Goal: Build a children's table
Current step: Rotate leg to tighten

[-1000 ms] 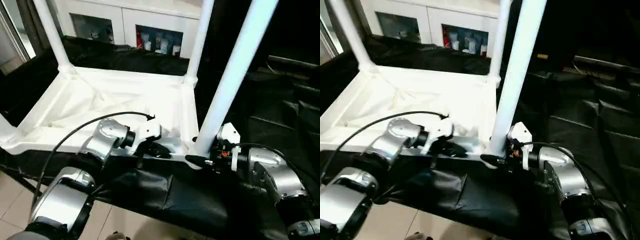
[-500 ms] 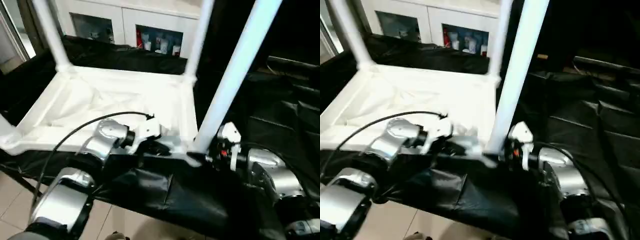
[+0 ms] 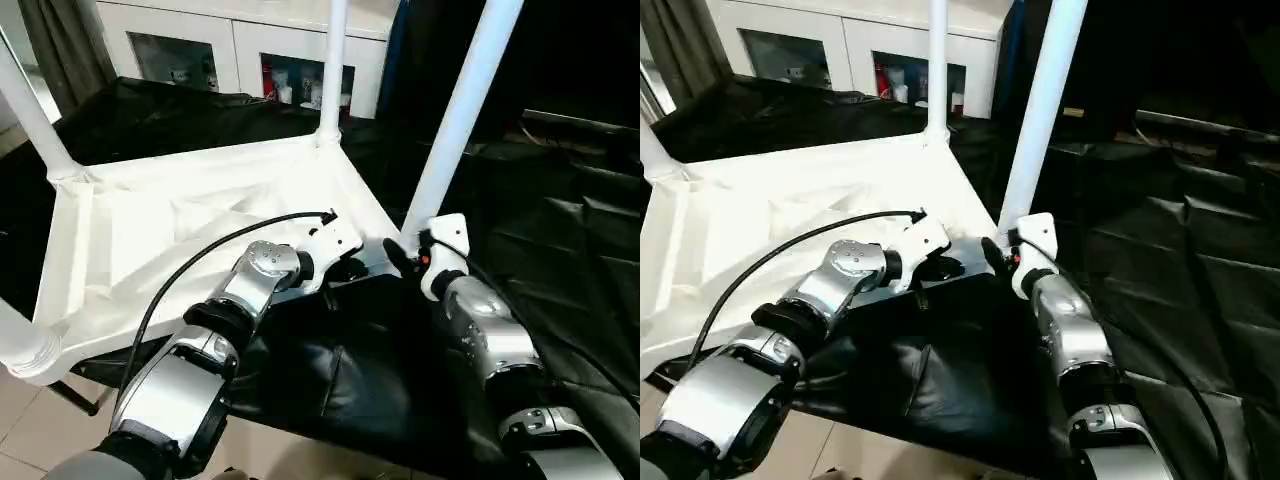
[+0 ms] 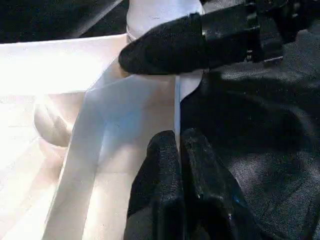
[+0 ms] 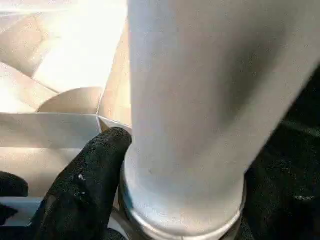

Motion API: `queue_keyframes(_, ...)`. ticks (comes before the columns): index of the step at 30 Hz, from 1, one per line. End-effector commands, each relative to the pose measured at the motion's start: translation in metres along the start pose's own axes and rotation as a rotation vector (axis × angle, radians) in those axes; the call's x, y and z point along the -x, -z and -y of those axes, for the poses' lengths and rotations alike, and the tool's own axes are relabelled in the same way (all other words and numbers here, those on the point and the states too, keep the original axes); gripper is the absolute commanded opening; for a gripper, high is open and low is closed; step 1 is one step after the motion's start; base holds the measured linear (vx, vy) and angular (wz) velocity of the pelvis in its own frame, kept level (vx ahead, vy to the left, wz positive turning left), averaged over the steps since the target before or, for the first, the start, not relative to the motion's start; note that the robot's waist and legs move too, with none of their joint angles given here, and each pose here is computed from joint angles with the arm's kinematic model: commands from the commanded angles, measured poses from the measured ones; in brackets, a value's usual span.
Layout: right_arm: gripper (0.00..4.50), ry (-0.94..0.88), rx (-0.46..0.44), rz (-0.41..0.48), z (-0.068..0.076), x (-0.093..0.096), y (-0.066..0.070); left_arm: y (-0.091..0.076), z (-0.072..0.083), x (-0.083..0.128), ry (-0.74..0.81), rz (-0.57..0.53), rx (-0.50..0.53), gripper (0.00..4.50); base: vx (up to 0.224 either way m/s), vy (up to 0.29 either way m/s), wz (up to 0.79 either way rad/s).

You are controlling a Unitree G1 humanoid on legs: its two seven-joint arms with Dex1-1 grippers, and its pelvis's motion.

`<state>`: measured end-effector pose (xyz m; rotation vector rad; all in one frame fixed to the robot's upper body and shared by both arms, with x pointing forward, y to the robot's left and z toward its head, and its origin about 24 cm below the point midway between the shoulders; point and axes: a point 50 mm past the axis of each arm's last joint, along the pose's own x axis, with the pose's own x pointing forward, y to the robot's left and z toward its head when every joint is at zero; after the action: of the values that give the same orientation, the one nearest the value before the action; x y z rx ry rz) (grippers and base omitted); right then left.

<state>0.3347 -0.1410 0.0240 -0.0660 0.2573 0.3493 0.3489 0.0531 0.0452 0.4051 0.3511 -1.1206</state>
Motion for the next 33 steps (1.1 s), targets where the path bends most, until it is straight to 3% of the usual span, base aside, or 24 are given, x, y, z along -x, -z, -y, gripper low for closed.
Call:
queue_keyframes(1, 3.58, -0.094, 0.051, -0.046, -0.017, -0.003, 0.007, -0.010, 0.012, -0.012, 0.045, 0.065, 0.010, 0.00, 0.000, 0.000, 0.00)
queue_keyframes(9, 3.58, -0.418, 0.093, 0.017, -0.004, 0.019, -0.001, 0.003, 0.008, 0.008, 0.183, 0.056, -0.030, 0.00, 0.000, 0.000, 0.00)
queue_keyframes(19, 3.58, -0.806, 0.090, -0.054, 0.010, 0.063, 0.003, 0.022, 0.000, 0.048, 0.410, -0.004, -0.045, 0.00, 0.000, 0.000, 0.00)
queue_keyframes(23, 3.58, -0.837, 0.097, -0.073, 0.010, 0.066, 0.005, 0.025, -0.002, 0.057, 0.430, -0.010, -0.038, 0.00, 0.000, 0.000, 0.00)
queue_keyframes(33, 2.81, -0.848, 0.079, -0.071, 0.006, 0.066, 0.008, 0.024, -0.002, 0.057, 0.401, 0.024, -0.049, 0.00, 0.000, 0.000, 0.00)
